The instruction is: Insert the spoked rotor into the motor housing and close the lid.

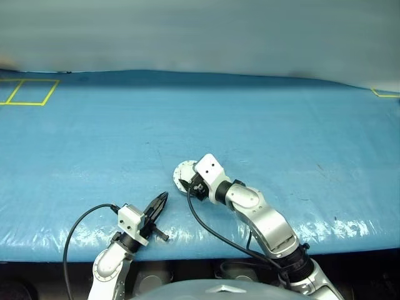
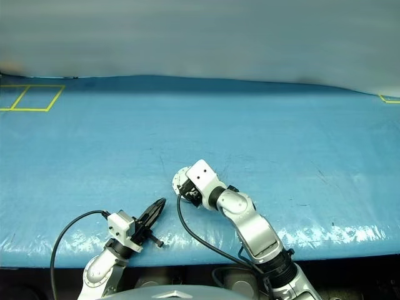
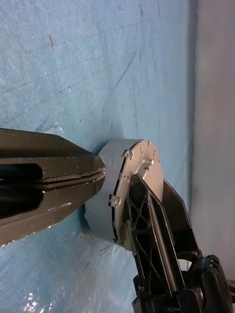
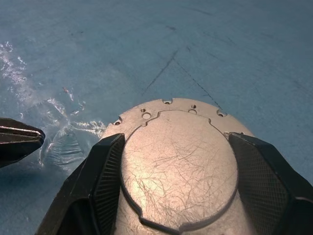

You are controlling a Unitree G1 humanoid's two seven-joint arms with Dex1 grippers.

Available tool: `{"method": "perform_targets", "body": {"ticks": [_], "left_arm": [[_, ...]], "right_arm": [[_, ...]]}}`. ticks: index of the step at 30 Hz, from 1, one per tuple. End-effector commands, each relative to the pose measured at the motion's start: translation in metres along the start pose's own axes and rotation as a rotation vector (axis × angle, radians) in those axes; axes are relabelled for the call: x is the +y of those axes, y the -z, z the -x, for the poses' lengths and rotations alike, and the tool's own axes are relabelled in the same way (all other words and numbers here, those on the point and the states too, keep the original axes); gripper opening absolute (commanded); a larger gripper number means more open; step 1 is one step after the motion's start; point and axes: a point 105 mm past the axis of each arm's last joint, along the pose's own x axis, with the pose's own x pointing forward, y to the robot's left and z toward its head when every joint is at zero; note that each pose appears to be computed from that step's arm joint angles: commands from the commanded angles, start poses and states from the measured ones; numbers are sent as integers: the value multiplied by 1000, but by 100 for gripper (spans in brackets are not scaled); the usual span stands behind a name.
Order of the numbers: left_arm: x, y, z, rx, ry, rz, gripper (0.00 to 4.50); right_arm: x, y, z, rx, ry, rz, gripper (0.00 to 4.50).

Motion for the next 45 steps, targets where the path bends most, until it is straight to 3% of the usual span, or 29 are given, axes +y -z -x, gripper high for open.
{"method": "perform_targets", "body": {"ticks": [1, 7, 13, 18, 24, 31, 45], "left_arm": [[-3, -10, -3, -37, 16, -14, 0], [-2, -10, -3, -27, 1, -7, 0], [18, -8, -8, 64, -114, 78, 0], [38, -28, -37, 173, -144, 246, 0], [29, -59, -60, 217, 22, 481, 0], [15, -48, -64, 366, 100, 524, 0], [17, -29, -76, 440, 62, 508, 0]], "right_arm": [[-4, 25, 2, 89, 8, -18, 303], [0, 30, 0, 83, -4, -11, 303], [-2, 34, 0, 96, 8, -1, 303], [-3, 36, 0, 100, 10, -7, 303], [-2, 38, 0, 107, 9, -15, 303], [-2, 37, 1, 105, 17, -19, 303], [2, 35, -1, 98, 7, -19, 303]]}}
